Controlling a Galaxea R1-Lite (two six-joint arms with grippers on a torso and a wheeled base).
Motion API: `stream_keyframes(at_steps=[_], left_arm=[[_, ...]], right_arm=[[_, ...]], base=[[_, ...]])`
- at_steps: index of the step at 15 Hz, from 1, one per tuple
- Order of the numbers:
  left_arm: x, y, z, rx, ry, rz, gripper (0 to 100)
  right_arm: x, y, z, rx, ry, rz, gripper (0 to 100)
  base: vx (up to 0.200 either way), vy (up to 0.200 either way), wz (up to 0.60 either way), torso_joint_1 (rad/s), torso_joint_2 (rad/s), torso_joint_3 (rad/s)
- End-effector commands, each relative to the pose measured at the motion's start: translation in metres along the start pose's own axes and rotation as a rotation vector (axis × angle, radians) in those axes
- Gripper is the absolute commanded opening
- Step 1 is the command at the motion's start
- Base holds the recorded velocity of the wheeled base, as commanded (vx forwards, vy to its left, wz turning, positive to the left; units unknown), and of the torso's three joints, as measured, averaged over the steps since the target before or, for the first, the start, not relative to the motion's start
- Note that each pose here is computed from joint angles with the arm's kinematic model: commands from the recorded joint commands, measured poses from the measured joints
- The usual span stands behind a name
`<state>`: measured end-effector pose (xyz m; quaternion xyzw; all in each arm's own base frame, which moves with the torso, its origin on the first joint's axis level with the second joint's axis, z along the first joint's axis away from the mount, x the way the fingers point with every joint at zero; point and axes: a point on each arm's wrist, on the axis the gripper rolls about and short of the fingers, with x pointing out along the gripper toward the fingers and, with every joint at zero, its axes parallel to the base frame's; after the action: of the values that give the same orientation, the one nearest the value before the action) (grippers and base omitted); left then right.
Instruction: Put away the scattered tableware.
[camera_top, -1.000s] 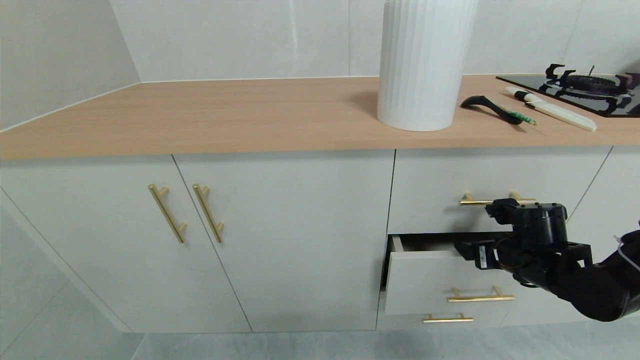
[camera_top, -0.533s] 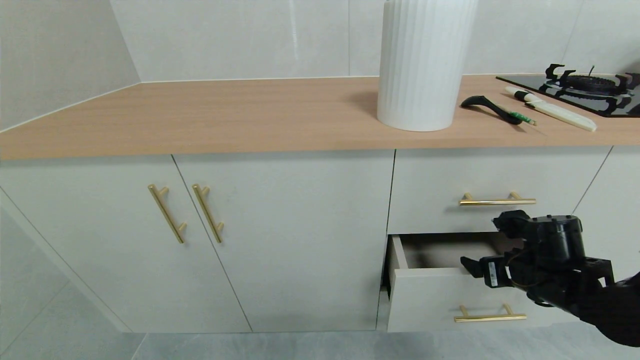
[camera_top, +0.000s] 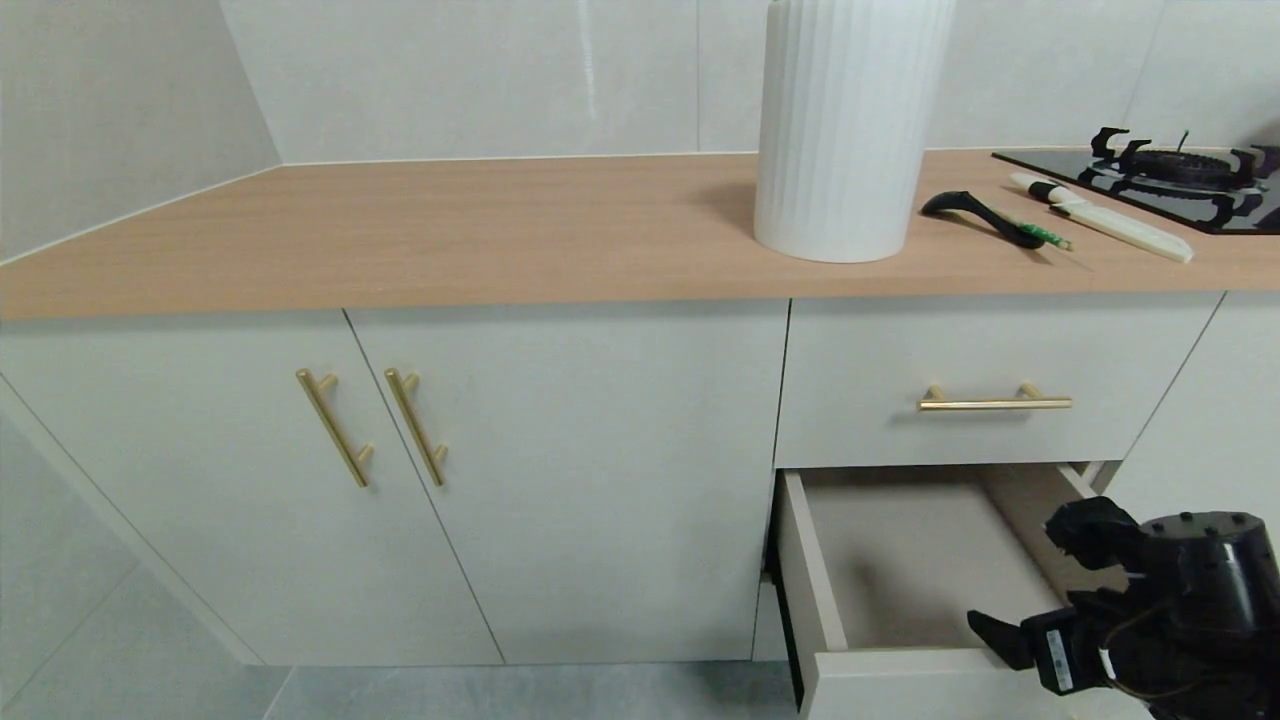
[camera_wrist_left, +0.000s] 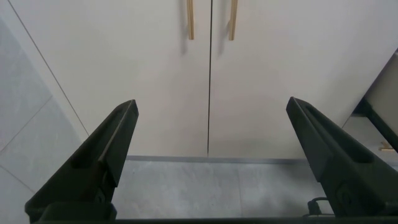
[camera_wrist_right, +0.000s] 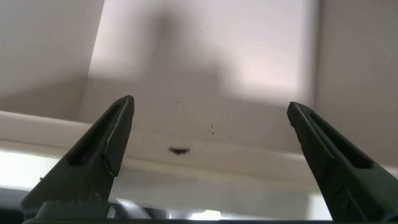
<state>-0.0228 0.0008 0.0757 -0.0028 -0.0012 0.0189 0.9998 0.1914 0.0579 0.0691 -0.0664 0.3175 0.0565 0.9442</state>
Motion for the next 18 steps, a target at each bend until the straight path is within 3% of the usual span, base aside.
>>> stream_keyframes(at_steps=[1, 7, 9, 10, 14, 18], left_arm=[[0.0, 0.0, 0.0, -0.001, 0.001, 0.0, 100], [0.0, 0.0, 0.0, -0.001, 0.001, 0.0, 100], [0.0, 0.0, 0.0, -0.001, 0.001, 0.0, 100], [0.0, 0.0, 0.0, -0.001, 0.001, 0.0, 100], [0.0, 0.0, 0.0, -0.001, 0.001, 0.0, 100], [0.0, 0.0, 0.0, -0.001, 0.001, 0.0, 100]], right_arm=[[-0.026, -0.001, -0.012, -0.006, -0.034, 0.018, 100], [-0.052, -0.002, -0.034, -0.057, 0.084, 0.047, 100], [-0.053, 0.0, -0.034, -0.08, 0.151, 0.055, 100], [-0.052, 0.001, -0.026, -0.075, 0.133, 0.058, 100], [-0.048, 0.005, 0.034, -0.038, -0.01, 0.057, 100], [-0.085, -0.004, 0.111, -0.016, 0.028, 0.101, 100]], base=[[0.0, 0.0, 0.0, 0.0, 0.0, 0.0], [0.0, 0.0, 0.0, 0.0, 0.0, 0.0], [0.0, 0.0, 0.0, 0.0, 0.0, 0.0], [0.0, 0.0, 0.0, 0.0, 0.0, 0.0], [0.0, 0.0, 0.0, 0.0, 0.0, 0.0], [0.0, 0.0, 0.0, 0.0, 0.0, 0.0]])
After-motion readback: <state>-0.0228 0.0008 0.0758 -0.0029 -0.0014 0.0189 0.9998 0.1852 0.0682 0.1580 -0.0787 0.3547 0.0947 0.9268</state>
